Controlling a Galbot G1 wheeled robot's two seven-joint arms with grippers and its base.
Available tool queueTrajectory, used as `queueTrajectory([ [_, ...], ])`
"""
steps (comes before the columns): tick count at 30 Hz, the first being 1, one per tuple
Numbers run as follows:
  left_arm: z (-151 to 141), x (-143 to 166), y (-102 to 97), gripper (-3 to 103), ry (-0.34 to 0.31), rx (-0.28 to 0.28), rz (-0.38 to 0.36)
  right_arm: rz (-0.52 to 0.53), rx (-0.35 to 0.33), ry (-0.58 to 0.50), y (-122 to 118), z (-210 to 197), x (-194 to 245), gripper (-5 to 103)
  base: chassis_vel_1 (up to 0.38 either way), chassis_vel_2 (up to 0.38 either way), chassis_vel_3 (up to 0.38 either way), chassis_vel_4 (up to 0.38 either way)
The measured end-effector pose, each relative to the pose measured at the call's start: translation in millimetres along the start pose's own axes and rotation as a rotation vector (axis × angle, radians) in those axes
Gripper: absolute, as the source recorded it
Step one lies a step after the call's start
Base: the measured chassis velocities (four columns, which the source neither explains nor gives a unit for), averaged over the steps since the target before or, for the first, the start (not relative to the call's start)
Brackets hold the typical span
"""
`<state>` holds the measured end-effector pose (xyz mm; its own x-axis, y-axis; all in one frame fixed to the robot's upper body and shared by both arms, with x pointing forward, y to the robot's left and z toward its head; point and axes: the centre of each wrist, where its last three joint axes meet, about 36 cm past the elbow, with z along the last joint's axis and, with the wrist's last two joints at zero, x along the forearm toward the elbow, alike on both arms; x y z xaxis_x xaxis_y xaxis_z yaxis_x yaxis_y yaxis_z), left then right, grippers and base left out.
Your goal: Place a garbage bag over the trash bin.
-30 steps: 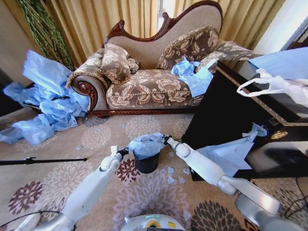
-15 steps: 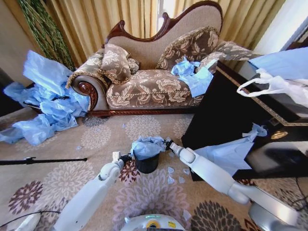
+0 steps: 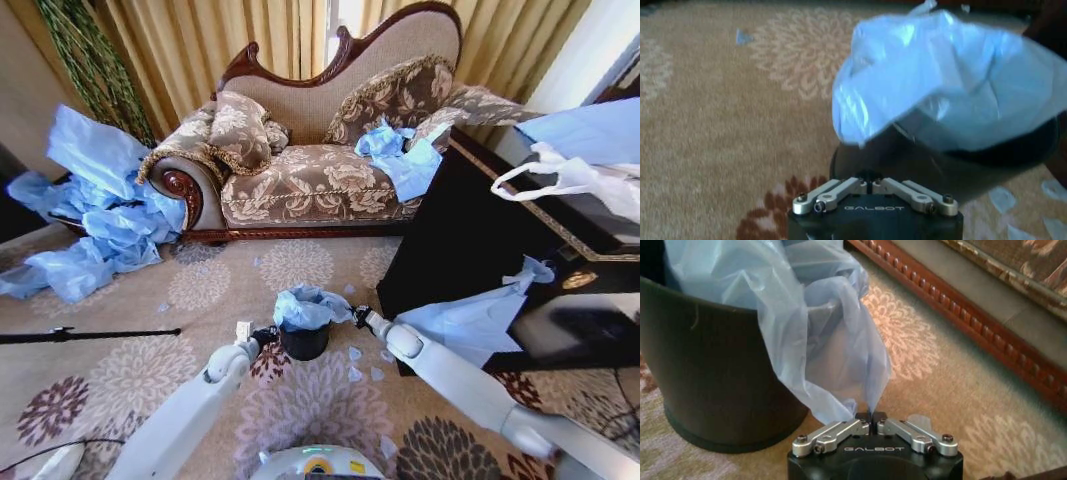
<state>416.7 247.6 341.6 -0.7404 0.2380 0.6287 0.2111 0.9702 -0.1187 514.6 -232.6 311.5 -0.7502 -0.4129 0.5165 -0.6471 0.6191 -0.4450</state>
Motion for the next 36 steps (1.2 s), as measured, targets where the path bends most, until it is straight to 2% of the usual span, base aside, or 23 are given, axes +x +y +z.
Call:
queueTrajectory([
  [5, 11.7, -1.6, -3.7, 0, 0.016, -0.01, 0.0, -0.007, -0.024, 0.006, 13.4, 5.6, 0.7, 0, 0.0, 0.0, 0.0, 0.0],
  [12, 13.4, -2.8, -6.2, 0, 0.007, -0.013, -0.004, 0.0, -0.044, 0.0, 30.3, 3.9, -2.0, 0, 0.0, 0.0, 0.0, 0.0],
  [15, 6.3, -1.0, -11.5, 0, -0.015, 0.015, -0.041, 0.019, -0.059, -0.013, 32.7, -1.2, -3.0, 0, 0.0, 0.0, 0.0, 0.0],
  [17, -11.7, 7.0, -18.8, 0, -0.053, 0.08, -0.065, 0.027, -0.066, -0.024, 32.7, -6.3, -3.1, 0, 0.0, 0.0, 0.0, 0.0],
  [19, -20.1, 11.2, -20.8, 0, -0.069, 0.1, -0.071, 0.028, -0.067, -0.027, 33.4, -7.6, -3.0, 0, 0.0, 0.0, 0.0, 0.0],
  [20, -32.1, 16.8, -22.2, 6, -0.094, 0.118, -0.078, 0.029, -0.07, -0.029, 34.4, -9.2, -2.9, 0, 0.0, 0.0, 0.0, 0.0],
  [21, -32.1, 16.8, -22.2, 6, -0.094, 0.118, -0.078, 0.029, -0.07, -0.029, 34.4, -9.2, -2.9, 0, 0.0, 0.0, 0.0, 0.0],
  [24, -56.3, 23.0, -21.6, 22, -0.143, 0.133, -0.078, 0.031, -0.076, -0.031, 37.7, -9.9, -2.8, 0, 0.0, 0.0, 0.0, 0.0],
  [26, -63.7, 22.2, -22.0, 22, -0.154, 0.129, -0.085, 0.032, -0.077, -0.032, 38.5, -10.1, -2.6, 0, 0.0, 0.0, 0.0, 0.0],
  [27, -67.0, 21.4, -22.4, 27, -0.158, 0.125, -0.091, 0.033, -0.077, -0.032, 39.1, -10.3, -2.5, 0, 0.0, 0.0, 0.0, 0.0],
  [30, -65.1, 23.1, -24.8, 43, -0.139, 0.097, -0.119, 0.03, -0.081, -0.038, 41.7, -13.5, -1.9, 0, 0.0, 0.0, 0.0, 0.0],
  [33, -60.4, 25.3, -24.6, 49, -0.12, 0.087, -0.135, 0.029, -0.082, -0.04, 42.4, -15.2, -1.7, 0, 0.0, 0.0, 0.0, 0.0],
  [36, -54.8, 32.5, -22.4, 64, -0.102, 0.077, -0.168, 0.03, -0.087, -0.047, 43.4, -19.2, -3.2, 0, 0.0, 0.0, 0.0, 0.0],
])
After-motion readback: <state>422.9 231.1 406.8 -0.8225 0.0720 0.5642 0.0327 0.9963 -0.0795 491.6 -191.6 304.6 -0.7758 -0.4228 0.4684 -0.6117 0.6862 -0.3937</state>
